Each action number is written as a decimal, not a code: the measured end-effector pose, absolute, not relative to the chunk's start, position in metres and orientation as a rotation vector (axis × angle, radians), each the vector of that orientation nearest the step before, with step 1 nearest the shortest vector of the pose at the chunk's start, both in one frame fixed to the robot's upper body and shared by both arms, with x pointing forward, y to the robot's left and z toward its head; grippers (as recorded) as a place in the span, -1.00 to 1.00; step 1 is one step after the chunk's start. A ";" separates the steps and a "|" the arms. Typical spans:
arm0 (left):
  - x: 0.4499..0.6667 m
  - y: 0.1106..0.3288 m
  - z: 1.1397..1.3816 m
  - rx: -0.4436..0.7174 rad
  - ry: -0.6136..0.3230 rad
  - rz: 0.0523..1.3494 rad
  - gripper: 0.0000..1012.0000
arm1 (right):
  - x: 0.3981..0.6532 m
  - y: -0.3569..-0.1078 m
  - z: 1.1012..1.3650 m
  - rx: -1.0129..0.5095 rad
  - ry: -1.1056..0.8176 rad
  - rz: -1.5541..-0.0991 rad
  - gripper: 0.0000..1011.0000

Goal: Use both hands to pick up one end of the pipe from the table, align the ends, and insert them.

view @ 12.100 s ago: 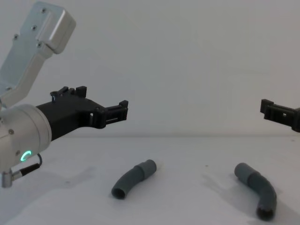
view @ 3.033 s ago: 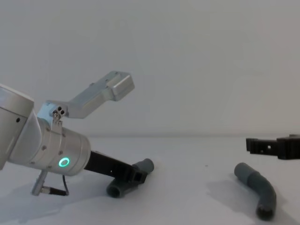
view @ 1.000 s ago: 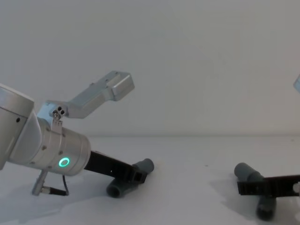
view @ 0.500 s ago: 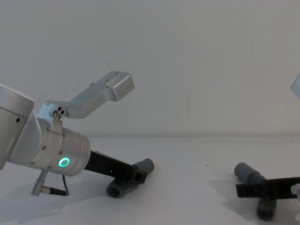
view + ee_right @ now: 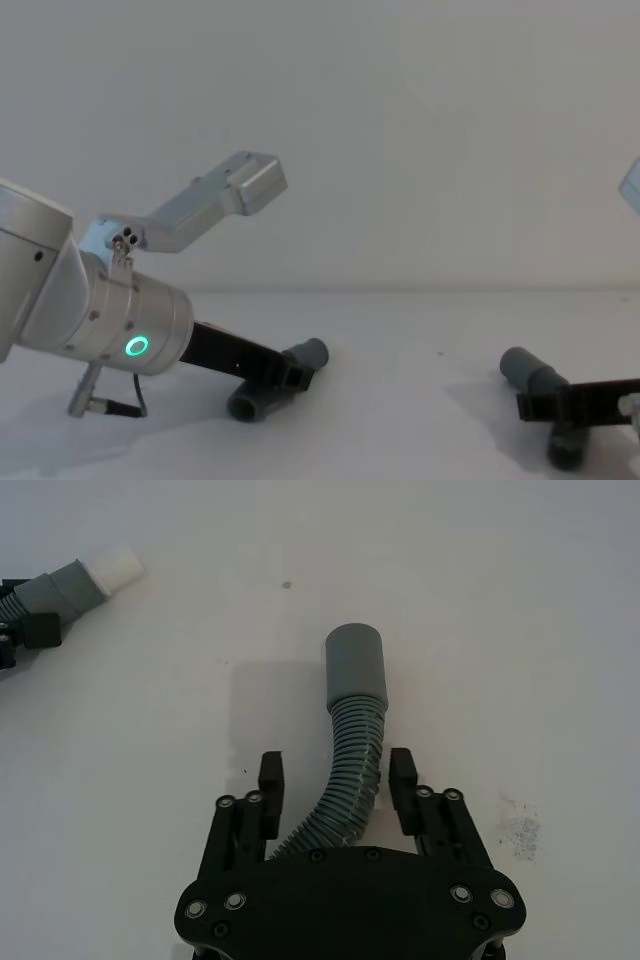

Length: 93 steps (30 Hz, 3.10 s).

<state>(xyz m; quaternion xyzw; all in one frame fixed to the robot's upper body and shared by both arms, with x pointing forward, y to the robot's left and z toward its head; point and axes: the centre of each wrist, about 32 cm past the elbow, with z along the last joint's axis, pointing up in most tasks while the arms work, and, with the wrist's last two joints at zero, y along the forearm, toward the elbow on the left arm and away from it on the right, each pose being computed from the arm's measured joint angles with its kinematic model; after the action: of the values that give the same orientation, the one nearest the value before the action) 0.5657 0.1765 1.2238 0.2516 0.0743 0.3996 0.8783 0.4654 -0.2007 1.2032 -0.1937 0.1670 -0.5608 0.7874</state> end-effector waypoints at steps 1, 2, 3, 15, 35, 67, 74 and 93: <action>0.566 0.177 1.224 0.525 0.155 0.833 -0.32 | 0.465 -0.201 1.203 -0.418 0.360 -1.209 0.16; 0.566 0.177 1.224 0.525 0.155 0.833 -0.32 | 0.466 -0.201 1.203 -0.418 0.360 -1.209 0.14; 0.566 0.177 1.224 0.525 0.155 0.833 -0.32 | 0.466 -0.201 1.203 -0.417 0.360 -1.209 0.08; 0.566 0.177 1.224 0.525 0.155 0.833 -0.32 | 0.466 -0.201 1.203 -0.417 0.362 -1.208 -0.60; 0.568 0.172 1.225 0.536 0.145 0.834 -0.32 | 0.466 -0.200 1.203 -0.417 0.363 -1.207 -0.75; 0.573 0.153 1.269 0.557 -0.104 0.748 -0.32 | 0.473 -0.259 1.227 -0.276 0.069 -0.951 -0.77; 0.571 0.169 1.277 0.579 -0.112 0.676 -0.32 | 0.472 -0.279 1.227 -0.295 -0.025 -0.887 -0.77; 0.567 0.214 1.290 0.604 -0.090 0.474 -0.32 | 0.476 -0.320 1.219 -0.346 -0.164 -0.667 -0.77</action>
<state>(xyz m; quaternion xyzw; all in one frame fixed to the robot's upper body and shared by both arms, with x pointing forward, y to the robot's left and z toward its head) 0.5674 0.2142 1.2903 0.2944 -0.0441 0.2310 0.9263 0.4764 -0.3204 1.2194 -0.1689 -0.0799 -0.3253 0.9270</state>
